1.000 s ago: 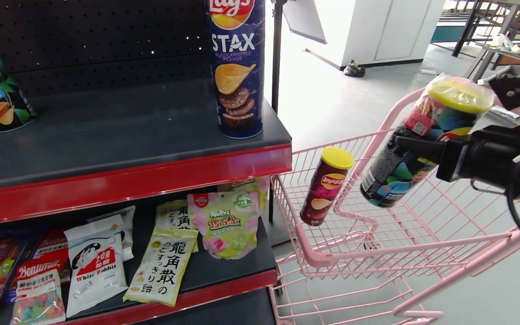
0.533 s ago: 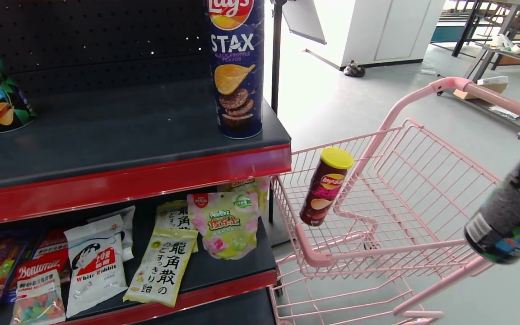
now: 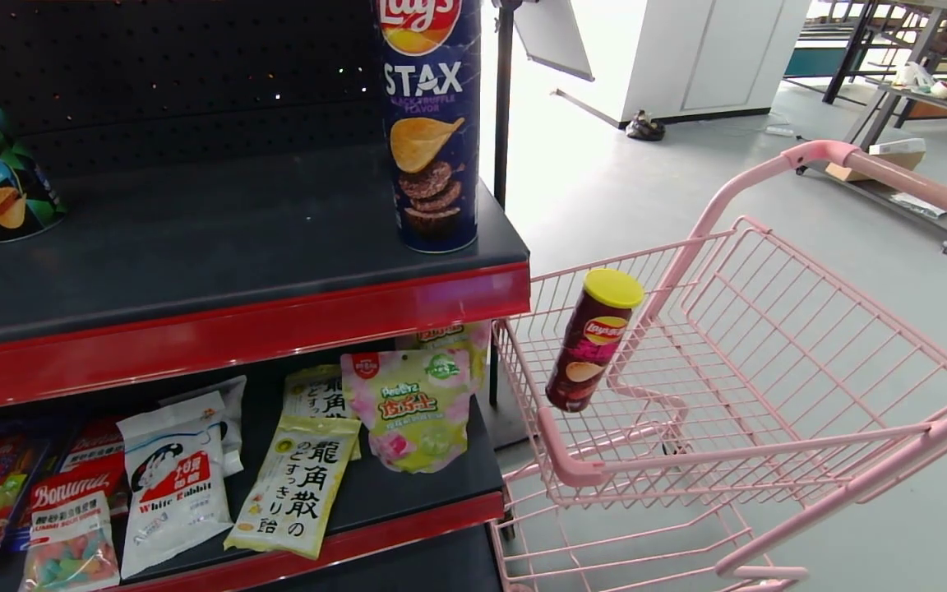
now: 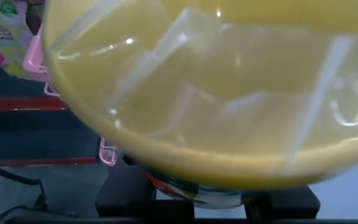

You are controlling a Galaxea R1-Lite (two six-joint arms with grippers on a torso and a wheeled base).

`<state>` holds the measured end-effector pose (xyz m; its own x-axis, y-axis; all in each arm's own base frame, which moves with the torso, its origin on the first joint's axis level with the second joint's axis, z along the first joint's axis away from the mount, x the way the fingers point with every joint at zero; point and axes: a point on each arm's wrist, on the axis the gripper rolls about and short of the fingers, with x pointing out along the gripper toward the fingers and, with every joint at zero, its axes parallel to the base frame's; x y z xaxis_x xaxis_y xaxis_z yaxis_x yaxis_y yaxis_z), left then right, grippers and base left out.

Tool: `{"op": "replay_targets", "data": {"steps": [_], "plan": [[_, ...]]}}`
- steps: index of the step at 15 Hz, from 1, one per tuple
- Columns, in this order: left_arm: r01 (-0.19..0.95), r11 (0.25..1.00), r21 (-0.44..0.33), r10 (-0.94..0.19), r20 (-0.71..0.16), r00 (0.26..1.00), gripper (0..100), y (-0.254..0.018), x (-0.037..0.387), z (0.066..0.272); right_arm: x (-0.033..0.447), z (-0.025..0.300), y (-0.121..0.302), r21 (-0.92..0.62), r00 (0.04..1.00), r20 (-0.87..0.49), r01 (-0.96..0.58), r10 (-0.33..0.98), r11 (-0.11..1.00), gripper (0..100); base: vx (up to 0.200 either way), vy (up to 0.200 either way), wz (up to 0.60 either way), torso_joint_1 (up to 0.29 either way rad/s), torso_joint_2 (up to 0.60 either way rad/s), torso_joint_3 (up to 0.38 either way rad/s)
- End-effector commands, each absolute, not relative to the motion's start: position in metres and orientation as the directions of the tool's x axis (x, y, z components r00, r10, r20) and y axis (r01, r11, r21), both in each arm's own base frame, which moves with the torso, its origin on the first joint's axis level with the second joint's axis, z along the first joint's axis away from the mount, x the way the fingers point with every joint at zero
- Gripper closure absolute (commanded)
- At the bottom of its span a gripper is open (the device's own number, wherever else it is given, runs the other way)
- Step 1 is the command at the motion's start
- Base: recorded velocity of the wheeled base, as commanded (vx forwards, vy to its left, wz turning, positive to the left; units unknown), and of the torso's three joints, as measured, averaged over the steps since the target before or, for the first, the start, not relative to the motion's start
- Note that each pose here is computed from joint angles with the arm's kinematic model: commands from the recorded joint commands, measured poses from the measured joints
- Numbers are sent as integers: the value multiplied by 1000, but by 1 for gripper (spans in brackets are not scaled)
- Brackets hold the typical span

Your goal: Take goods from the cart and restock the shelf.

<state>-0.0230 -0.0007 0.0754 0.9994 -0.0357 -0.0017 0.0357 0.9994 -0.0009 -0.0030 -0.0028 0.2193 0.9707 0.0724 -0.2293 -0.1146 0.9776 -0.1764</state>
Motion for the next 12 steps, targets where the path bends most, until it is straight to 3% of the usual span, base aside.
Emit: {"op": "replay_targets", "data": {"steps": [1,5,12], "plan": [[35,999,-2,-35,-2,999,0,-1,-23,76,-8,218,-4,-176,975,-211,-108,70,978,100,0,0,0,0,0,0],[35,999,-2,-35,-3,999,0,-1,-23,75,-9,212,-4,-189,974,-218,-110,68,976,100,0,0,0,76,-322,-251],[35,999,-2,-35,-3,999,0,-1,-23,75,-8,208,-4,-198,971,-230,-111,64,974,100,0,0,0,157,-519,-368]]}}
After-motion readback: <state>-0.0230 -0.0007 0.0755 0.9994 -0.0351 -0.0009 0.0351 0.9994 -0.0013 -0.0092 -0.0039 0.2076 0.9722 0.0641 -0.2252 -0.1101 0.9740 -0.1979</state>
